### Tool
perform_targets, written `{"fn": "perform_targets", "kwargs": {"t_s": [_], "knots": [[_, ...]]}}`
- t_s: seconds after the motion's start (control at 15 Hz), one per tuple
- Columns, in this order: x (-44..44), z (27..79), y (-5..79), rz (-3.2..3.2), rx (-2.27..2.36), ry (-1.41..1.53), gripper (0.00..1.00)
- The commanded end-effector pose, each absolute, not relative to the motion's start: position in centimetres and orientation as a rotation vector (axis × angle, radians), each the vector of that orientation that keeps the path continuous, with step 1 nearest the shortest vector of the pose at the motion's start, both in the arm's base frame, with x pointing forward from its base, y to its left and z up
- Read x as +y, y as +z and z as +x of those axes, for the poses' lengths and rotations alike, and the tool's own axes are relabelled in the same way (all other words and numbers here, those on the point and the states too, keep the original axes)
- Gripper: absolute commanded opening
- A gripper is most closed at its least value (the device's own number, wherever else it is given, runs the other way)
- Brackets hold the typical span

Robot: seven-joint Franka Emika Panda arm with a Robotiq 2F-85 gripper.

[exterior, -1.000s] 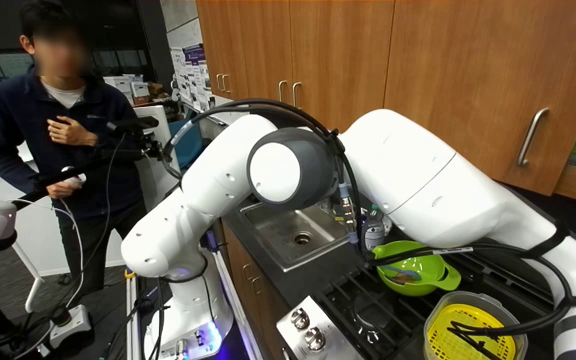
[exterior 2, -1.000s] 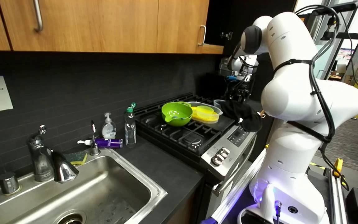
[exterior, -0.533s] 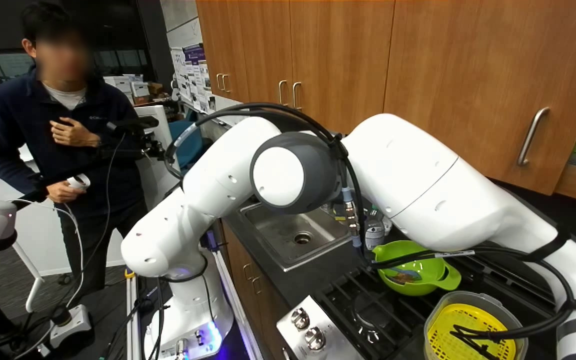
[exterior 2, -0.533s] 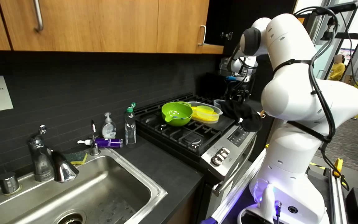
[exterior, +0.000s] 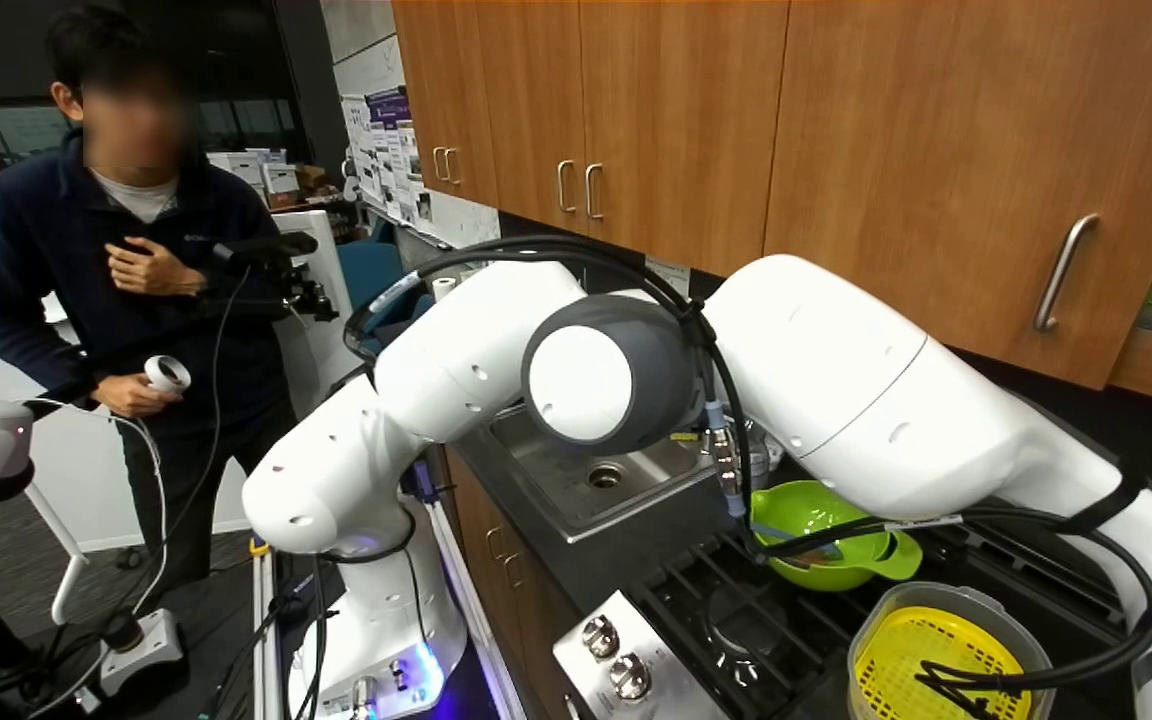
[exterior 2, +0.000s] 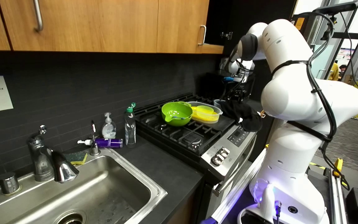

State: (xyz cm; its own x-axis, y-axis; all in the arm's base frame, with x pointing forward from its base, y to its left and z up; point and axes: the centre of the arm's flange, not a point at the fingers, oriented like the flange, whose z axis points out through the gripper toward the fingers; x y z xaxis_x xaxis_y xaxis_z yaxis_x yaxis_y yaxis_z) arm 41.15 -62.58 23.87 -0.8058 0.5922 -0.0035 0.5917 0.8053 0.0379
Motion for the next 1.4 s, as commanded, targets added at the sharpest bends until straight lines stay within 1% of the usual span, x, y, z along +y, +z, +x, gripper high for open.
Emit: {"fn": "perform_targets", "kwargs": {"t_s": [0.0,0.67,0.73,0.87,1.0,1.07,1.33], "knots": [[-64.0,42.7,23.6,0.965,2.993,0.065,1.0],[-64.1,43.4,22.0,0.948,3.037,0.122,1.0],[-64.1,43.5,21.9,0.939,3.04,0.123,0.8],[-64.0,43.7,21.9,0.931,3.044,0.124,0.68],[-64.1,43.9,21.9,0.929,3.045,0.124,0.53],[-64.1,43.9,21.9,0.927,3.046,0.123,0.44],[-64.0,43.9,22.0,0.925,3.042,0.121,0.12]]}}
